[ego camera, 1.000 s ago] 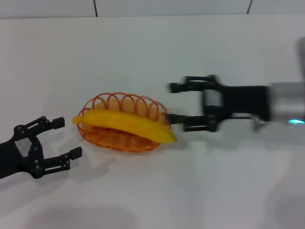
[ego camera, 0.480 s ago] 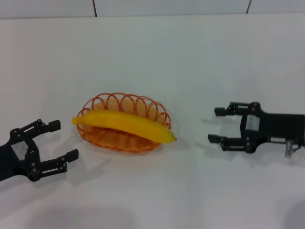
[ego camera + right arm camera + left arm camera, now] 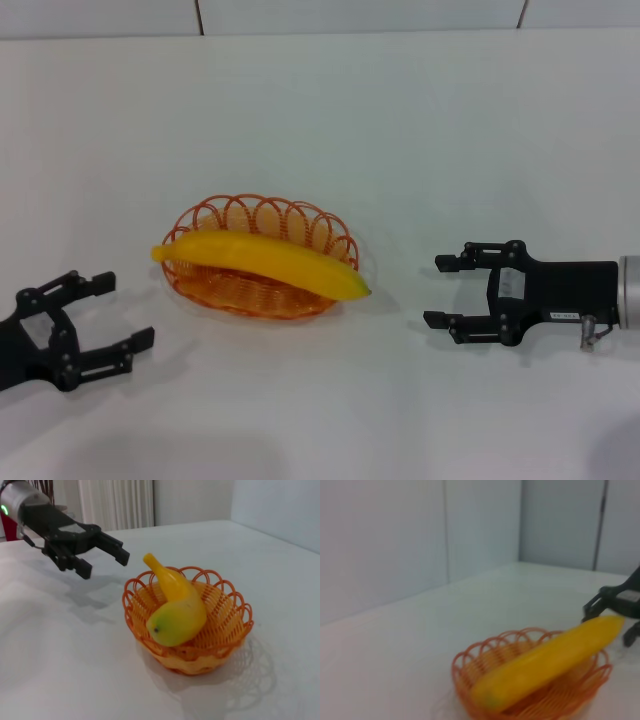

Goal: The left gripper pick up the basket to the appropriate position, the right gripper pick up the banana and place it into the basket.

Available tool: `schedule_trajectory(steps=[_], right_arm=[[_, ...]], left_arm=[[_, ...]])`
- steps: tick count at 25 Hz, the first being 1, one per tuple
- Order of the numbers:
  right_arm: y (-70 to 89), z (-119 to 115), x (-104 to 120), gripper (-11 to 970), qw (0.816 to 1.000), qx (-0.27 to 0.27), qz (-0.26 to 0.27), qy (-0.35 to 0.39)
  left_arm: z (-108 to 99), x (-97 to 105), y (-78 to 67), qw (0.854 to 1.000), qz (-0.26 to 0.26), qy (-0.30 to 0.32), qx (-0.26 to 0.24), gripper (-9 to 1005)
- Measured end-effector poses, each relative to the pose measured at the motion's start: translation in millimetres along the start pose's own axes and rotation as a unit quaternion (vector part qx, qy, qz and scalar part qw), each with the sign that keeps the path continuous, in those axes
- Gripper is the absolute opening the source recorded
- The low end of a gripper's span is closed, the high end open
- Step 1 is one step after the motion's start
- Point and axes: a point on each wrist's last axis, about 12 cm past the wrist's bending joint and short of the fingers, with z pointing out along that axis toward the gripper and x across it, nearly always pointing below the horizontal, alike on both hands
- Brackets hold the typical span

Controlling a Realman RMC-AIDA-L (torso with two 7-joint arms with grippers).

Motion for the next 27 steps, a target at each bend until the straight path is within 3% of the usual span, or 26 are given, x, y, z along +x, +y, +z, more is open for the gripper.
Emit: schedule_trajectory(steps=[27], right_arm=[[-3.9,3,-10,740,1.0,-0.002,-0.002,-0.024]], left_arm=[[3,-3,4.7,1.0,0.005,0.0,-0.004,892]])
